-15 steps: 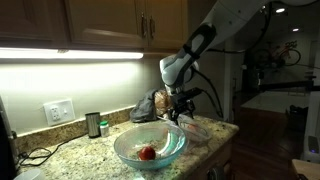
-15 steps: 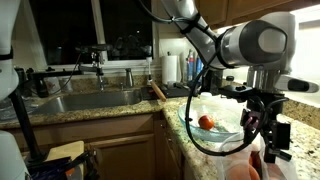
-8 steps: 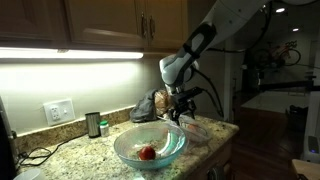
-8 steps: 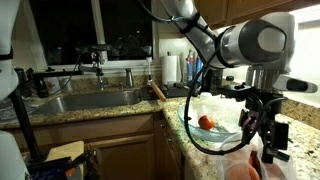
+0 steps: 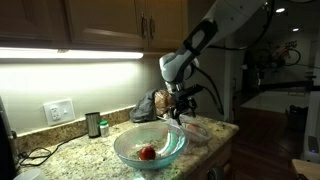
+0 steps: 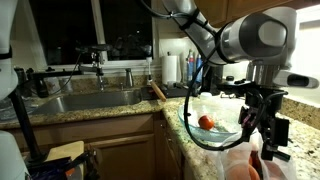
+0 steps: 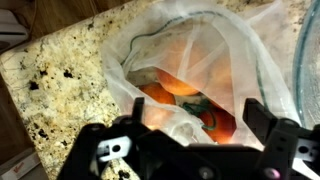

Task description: Pick up a tomato from the carrier and put it in the bowl

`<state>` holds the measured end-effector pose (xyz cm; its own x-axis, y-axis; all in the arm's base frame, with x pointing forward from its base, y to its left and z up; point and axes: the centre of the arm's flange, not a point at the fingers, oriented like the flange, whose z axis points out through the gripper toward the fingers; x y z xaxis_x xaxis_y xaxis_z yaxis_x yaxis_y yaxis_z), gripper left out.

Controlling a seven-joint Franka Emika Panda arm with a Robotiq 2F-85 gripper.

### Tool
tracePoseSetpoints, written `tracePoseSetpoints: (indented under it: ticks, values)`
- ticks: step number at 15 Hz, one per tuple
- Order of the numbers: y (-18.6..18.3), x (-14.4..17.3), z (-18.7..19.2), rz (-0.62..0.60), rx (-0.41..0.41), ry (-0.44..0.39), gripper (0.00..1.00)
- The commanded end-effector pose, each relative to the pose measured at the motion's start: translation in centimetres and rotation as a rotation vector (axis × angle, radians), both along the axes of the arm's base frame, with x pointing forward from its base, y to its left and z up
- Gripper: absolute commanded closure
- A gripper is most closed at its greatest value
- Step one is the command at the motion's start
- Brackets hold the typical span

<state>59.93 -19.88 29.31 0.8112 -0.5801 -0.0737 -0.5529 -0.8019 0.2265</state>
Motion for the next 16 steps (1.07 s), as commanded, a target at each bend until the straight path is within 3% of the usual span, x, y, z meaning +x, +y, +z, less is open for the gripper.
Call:
tracePoseSetpoints:
  ticks: [1, 8, 10, 16]
  values:
    - [0.5, -1.8, 1.7, -0.025, -0.015, 0.015, 0.0]
    - [0.9, -2.7, 1.5, -0.013, -0.009, 0.03, 0.01]
    - [1.0, -2.9, 1.2, -0.014, -0.01, 0.034, 0.25]
    - [1.2, -3.4, 0.8, -0.013, -0.006, 0.041, 0.5]
